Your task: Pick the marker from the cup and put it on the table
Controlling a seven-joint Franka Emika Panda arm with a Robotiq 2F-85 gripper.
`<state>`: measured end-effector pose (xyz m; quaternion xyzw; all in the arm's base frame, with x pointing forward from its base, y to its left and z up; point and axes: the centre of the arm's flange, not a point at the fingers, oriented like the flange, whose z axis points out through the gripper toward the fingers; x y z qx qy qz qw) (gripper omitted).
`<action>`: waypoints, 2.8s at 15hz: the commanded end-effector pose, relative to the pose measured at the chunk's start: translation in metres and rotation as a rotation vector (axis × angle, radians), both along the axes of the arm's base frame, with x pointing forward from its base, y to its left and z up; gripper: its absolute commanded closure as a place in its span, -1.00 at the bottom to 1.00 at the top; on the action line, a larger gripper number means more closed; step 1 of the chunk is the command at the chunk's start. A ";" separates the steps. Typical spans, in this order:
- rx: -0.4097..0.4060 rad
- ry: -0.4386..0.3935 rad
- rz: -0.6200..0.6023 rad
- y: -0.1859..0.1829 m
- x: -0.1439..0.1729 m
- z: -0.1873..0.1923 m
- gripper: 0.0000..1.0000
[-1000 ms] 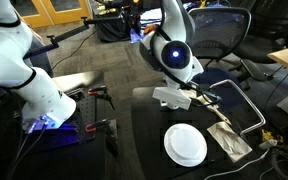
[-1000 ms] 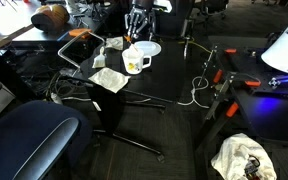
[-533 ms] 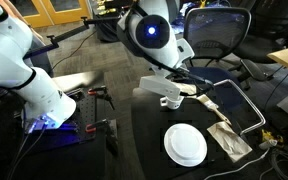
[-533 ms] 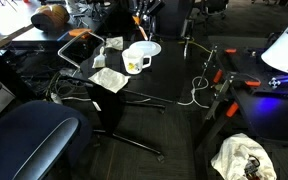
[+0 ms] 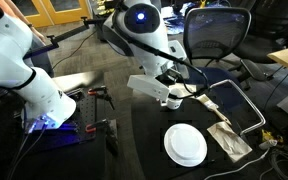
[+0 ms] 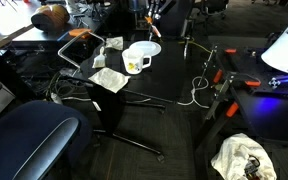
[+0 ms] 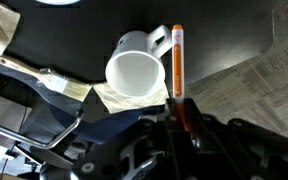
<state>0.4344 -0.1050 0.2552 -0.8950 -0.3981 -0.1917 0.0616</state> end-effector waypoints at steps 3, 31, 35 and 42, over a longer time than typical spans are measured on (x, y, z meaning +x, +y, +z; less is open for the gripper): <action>-0.102 0.086 -0.045 -0.028 -0.006 -0.040 0.94; -0.168 0.285 -0.353 -0.059 -0.025 -0.079 -1.00; -0.201 0.243 -0.332 -0.048 -0.031 -0.051 -1.00; -0.180 0.226 -0.301 -0.051 -0.028 -0.053 -1.00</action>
